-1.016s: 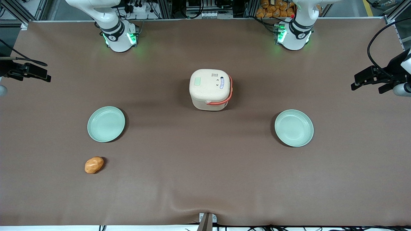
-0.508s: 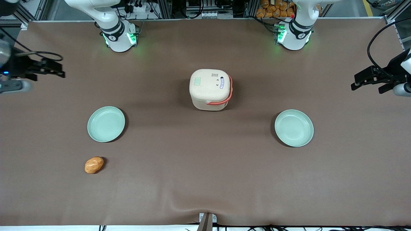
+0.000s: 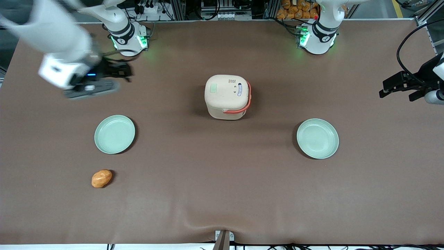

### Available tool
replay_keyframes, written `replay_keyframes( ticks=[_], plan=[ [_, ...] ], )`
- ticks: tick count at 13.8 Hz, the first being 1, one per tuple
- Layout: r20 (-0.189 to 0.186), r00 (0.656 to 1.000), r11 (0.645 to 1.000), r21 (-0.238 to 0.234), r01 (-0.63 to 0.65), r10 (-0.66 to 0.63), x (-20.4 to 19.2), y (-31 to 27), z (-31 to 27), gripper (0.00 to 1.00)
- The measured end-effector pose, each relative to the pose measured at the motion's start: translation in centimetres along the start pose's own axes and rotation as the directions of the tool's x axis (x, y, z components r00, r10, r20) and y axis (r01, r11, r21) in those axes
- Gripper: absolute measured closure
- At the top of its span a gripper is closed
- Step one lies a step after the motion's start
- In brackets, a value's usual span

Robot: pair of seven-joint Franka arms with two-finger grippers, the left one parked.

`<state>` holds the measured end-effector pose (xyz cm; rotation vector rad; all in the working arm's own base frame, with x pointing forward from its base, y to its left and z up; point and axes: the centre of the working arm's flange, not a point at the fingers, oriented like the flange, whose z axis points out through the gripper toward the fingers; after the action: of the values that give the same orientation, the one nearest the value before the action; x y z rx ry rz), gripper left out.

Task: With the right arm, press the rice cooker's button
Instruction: 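Move the right gripper over the cream rice cooker's lid button, then press down on the rice cooker's lid button with the closed right gripper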

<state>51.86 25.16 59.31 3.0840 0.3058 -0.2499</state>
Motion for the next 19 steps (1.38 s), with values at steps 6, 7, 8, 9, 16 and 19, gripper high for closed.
replay_keyframes(
  ticks=[6, 7, 8, 9, 16, 19],
  plan=[
    [0.053, 0.999, 0.996, 0.093, -0.006, 0.001, 2.6, -10.3, 7.0, 0.91],
    [0.072, 0.997, 0.993, 0.118, -0.009, 0.0, 3.1, -11.0, 8.1, 0.99],
    [0.081, 0.997, 0.991, 0.133, -0.007, -0.004, 3.6, -11.9, 9.3, 0.99],
    [0.08, 0.997, 0.99, 0.138, 0.002, -0.013, 4.0, -13.1, 10.5, 0.99],
    [0.099, 0.995, 0.995, 0.095, 0.005, -0.014, 3.4, -21.7, 18.1, 0.99],
    [0.125, 0.992, 0.997, 0.083, 0.001, -0.012, 3.2, -21.6, 19.5, 0.99]
  ],
)
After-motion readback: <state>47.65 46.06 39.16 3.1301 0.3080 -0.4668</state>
